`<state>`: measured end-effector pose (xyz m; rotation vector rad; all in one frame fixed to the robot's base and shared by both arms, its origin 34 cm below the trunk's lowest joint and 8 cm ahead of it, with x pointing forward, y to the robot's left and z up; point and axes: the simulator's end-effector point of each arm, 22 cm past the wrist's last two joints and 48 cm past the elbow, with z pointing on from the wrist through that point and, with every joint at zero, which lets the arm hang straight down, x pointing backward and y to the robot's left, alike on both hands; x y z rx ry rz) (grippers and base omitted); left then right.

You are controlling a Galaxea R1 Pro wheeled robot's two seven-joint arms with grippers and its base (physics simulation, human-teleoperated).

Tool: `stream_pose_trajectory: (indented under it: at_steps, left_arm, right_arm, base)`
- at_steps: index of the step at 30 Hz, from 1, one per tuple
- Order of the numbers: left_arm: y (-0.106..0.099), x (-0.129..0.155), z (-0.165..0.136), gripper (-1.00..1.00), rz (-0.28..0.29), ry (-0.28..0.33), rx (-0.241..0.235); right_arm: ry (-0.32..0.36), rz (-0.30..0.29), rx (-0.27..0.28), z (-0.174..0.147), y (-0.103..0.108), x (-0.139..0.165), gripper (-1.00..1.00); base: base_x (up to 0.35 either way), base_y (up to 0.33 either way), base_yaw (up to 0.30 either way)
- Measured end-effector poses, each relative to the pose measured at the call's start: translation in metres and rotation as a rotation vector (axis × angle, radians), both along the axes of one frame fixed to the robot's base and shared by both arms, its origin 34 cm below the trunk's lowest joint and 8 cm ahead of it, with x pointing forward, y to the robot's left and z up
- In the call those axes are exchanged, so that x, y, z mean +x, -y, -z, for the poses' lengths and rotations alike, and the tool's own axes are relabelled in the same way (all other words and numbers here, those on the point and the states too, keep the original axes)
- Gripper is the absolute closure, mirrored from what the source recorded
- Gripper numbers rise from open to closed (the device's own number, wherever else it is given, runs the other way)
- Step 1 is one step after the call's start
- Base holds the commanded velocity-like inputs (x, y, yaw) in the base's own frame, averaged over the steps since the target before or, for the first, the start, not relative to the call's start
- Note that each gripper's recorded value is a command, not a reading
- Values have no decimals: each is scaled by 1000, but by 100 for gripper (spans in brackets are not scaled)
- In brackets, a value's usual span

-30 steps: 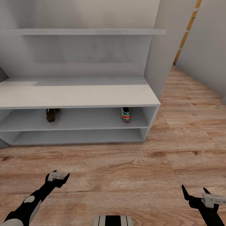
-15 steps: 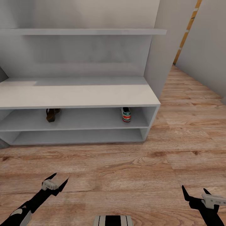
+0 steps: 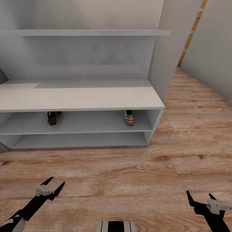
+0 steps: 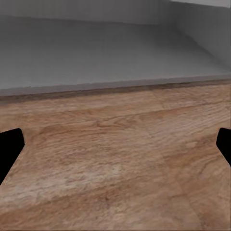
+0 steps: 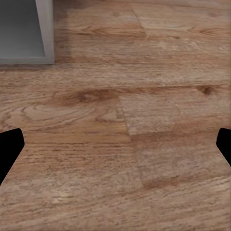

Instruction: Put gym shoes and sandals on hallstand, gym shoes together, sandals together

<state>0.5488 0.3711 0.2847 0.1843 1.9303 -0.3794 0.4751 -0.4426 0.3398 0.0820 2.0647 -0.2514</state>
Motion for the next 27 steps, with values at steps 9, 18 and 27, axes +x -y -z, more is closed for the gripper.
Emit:
stream_pose_trajectory:
  at_steps: [9,18,27]
  left_arm:
    - [-20,4,-2,-100,-128,46,48]
    - [-19,0,-5,-100,-152,83,69]
    - [-9,-1,-6,-100,-152,98,67]
  right_arm:
    - [2,7,-3,-1,1,0,-100]
    - [7,12,-4,-3,2,0,-100]
    - [11,13,-4,-4,1,1,-100]
  base:
    - [0,0,-87]
    - [0,0,-215]
    - [0,0,-257]
